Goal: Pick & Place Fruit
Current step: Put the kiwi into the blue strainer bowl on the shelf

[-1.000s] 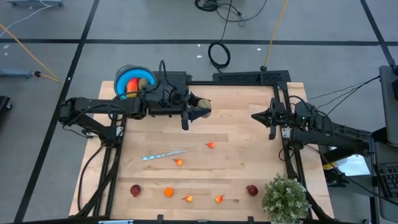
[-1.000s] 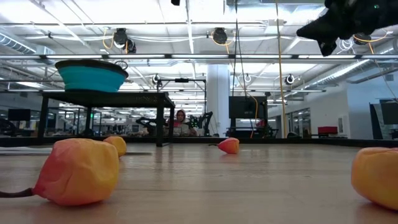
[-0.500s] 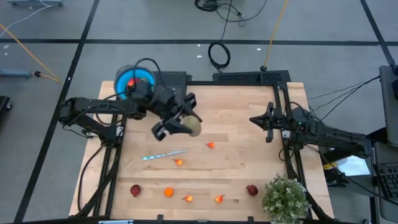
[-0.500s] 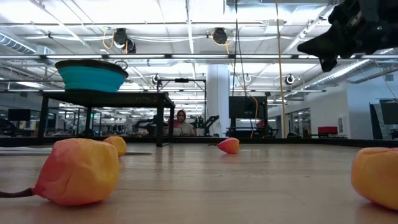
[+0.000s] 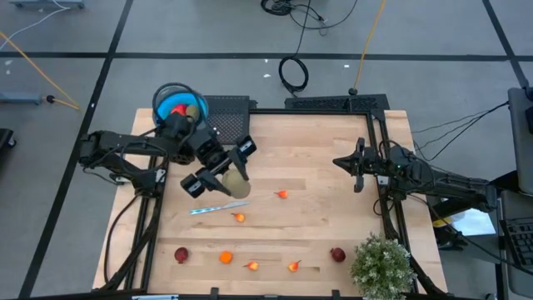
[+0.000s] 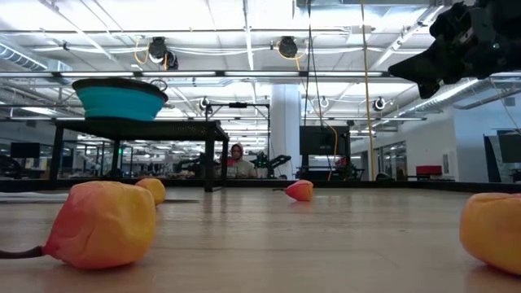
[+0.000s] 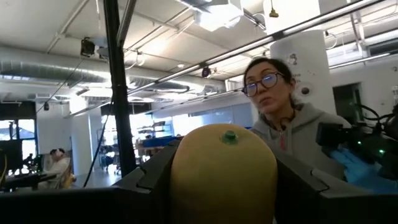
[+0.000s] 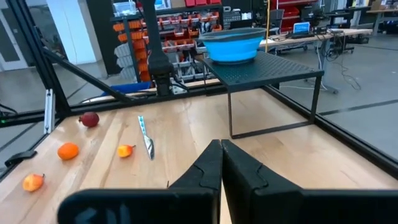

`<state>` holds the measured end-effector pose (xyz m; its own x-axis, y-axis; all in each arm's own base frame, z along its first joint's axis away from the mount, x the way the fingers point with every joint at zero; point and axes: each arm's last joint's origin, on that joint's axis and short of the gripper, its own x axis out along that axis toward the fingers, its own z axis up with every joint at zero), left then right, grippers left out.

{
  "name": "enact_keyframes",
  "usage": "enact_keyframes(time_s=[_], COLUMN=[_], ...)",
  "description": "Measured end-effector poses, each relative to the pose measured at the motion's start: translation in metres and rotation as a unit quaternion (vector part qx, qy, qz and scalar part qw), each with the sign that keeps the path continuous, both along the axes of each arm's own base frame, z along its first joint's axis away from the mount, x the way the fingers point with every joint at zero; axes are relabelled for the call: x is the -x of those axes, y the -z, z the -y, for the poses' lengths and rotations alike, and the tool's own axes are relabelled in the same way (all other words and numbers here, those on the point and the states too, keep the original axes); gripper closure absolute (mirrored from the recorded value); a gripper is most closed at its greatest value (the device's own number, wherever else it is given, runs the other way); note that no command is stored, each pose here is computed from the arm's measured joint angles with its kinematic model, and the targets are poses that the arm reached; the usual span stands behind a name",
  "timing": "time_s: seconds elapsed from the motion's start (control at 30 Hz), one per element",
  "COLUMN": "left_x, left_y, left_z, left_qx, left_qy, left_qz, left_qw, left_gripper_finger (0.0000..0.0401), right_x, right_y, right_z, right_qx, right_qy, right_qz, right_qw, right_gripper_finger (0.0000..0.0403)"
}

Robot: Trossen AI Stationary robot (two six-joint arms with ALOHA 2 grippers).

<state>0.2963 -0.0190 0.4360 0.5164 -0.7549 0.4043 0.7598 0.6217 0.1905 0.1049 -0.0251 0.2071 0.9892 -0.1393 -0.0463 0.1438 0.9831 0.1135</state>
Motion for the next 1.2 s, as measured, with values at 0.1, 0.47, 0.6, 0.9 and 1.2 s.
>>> enact_keyframes(time_s=[0.1,0.47,0.6,0.9,1.2], left_x=[0.0,-0.005,-0.007,-0.007,-0.022], left_y=[0.0,-0.004,-0.005,-0.005,0.021], left_z=[0.001,-0.005,-0.008,-0.011,-0.017], left_qx=[0.0,0.198,0.269,0.322,0.322], left_qy=[0.002,-0.089,-0.107,-0.111,-0.208], left_qz=[0.0,-0.074,-0.096,-0.116,-0.24], left_qw=[1.0,0.973,0.952,0.933,0.892], left_gripper_finger=[0.0207,0.021,0.0206,0.0212,0.0222], right_x=[0.0,0.0,0.0,0.0,0.0], right_y=[0.0,0.0,0.0,0.0,-0.001], right_z=[0.0,0.0,0.0,0.0,0.0], right_qx=[0.0,0.001,0.001,0.001,0.017], right_qy=[0.0,0.0,0.0,0.0,-0.002], right_qz=[0.0,0.001,0.001,0.001,0.003], right_qw=[1.0,1.0,1.0,1.0,1.0], right_gripper_finger=[0.0403,0.0403,0.0403,0.0403,0.0403])
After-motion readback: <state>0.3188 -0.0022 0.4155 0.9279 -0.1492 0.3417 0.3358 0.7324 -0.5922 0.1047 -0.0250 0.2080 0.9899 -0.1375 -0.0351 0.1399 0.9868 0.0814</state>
